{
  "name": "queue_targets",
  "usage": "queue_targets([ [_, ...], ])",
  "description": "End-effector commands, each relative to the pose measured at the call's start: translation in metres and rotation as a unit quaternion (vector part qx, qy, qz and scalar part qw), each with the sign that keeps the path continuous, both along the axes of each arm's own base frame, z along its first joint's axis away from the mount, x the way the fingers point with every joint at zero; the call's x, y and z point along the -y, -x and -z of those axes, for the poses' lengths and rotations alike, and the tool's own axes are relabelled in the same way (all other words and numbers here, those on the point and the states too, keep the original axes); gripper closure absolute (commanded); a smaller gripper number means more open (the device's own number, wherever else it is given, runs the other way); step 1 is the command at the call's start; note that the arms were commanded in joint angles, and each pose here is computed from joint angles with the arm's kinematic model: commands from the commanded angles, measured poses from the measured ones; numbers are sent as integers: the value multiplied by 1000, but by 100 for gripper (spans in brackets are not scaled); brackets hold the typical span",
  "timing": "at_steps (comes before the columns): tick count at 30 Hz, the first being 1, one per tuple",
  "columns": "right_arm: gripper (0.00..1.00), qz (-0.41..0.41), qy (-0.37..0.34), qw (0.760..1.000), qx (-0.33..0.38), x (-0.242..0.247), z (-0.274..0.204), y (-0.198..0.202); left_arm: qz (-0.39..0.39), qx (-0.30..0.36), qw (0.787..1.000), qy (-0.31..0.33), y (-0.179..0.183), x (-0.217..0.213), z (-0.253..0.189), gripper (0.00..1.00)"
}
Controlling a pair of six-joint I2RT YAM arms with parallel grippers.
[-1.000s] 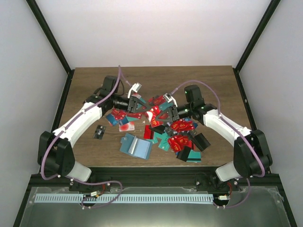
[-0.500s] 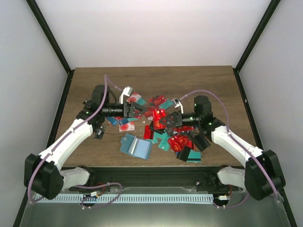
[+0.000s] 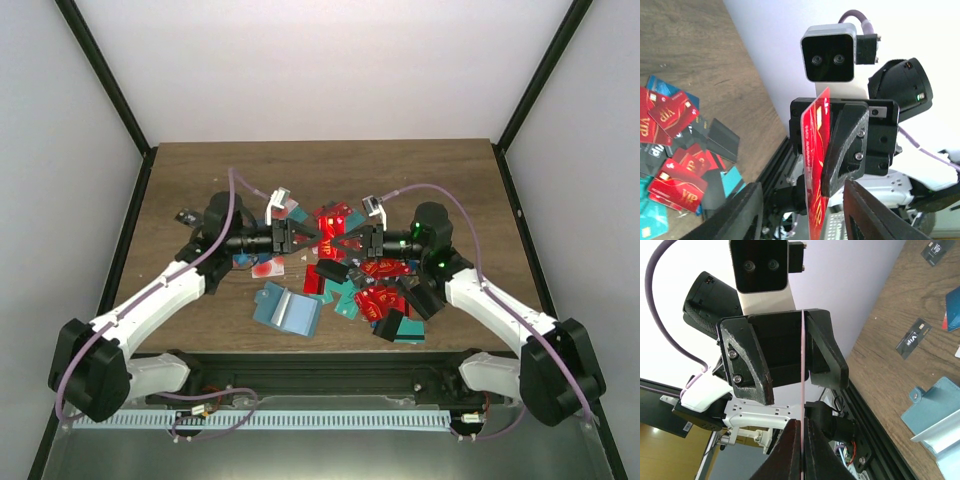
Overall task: Put the credit cards into the card holder
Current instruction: Insert the credit card into the card holder.
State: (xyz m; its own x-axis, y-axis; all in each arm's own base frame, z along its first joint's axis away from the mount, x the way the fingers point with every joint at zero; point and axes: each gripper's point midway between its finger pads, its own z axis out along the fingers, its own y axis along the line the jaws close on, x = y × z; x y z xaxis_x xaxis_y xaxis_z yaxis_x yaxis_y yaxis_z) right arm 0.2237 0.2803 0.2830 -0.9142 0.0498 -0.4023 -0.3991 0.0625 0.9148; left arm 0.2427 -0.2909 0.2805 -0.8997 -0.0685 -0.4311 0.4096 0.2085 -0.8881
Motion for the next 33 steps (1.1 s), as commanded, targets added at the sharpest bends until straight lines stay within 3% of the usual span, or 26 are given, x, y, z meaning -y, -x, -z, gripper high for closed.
queue_targets([
  [1,99,-5,-19,1000,23,-4,-18,2,-5,13,1000,21,-5,7,-11,57],
  [4,99,-8,-21,999,24,-5,-18,3,-4,9,1000,18,-7,10,-8,66],
  [7,99,-12,-21,999,22,-6,-17,3,-4,9,1000,18,-8,12,-8,92],
  [8,99,-13,-20,999,21,-6,-16,4,-5,10,1000,18,-8,12,-9,96],
  [11,99,-16,-9,1000,10,-7,-8,3,-8,10,1000,11,-8,11,-9,96],
  [12,95,-16,2,1000,8,-8,-1,2,-10,4,1000,-4,-8,10,-4,96],
  [14,74,-6,42,999,-15,-7,20,-2,-12,-11,998,-61,-7,5,13,96],
  [17,59,8,106,994,-27,-1,53,-2,-3,-18,988,-151,7,-12,48,96],
  [25,57,-1,197,978,-75,5,129,31,36,-94,966,-238,64,-47,122,96],
  [33,61,-47,262,959,-94,-24,175,64,31,-149,929,-337,79,-74,184,96],
])
